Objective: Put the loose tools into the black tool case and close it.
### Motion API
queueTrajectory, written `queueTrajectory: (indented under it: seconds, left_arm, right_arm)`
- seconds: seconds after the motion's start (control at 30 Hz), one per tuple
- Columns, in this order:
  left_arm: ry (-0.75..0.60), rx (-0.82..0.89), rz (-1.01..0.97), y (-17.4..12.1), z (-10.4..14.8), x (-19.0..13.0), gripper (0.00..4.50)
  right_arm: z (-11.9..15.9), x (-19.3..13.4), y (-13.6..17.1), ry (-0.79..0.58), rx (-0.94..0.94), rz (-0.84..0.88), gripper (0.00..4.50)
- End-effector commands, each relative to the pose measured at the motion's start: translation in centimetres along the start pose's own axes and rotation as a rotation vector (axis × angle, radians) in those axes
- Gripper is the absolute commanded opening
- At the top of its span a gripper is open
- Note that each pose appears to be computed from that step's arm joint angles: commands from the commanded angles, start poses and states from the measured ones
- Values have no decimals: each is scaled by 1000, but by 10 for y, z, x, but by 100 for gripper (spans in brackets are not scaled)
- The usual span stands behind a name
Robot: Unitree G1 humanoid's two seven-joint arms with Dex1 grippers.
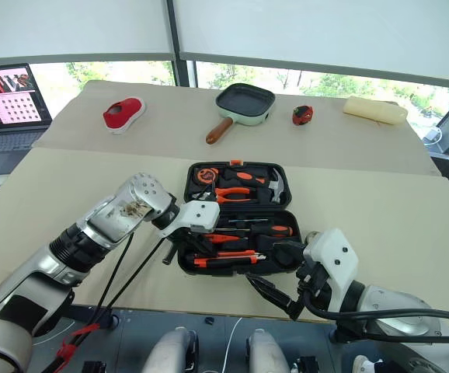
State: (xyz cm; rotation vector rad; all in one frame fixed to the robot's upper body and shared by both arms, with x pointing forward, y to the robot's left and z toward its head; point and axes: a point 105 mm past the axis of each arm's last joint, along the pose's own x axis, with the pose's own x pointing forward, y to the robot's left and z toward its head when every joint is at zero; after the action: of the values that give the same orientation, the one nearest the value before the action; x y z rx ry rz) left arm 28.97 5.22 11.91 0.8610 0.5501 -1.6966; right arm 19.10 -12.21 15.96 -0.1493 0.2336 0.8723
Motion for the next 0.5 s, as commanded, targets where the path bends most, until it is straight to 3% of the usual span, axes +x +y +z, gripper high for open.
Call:
queueTrajectory:
  seconds: [0.03, 0.37, 0.4, 0.5]
  left_arm:
    - [75, 6, -81, -15, -18, 16, 2]
    - [58, -17, -37, -10, -19, 14, 2]
    - [12, -38, 2, -2, -12, 7, 2]
    - [-209, -123, 63, 17, 17, -22, 69]
  right_arm:
    - [8, -2, -1, -33, -35, -17, 450]
    - [6, -2, -1, -19, -36, -15, 450]
    - [5, -3, -3, -14, -41, -20, 450]
    - [3, -8, -8, 1, -51, -46, 450]
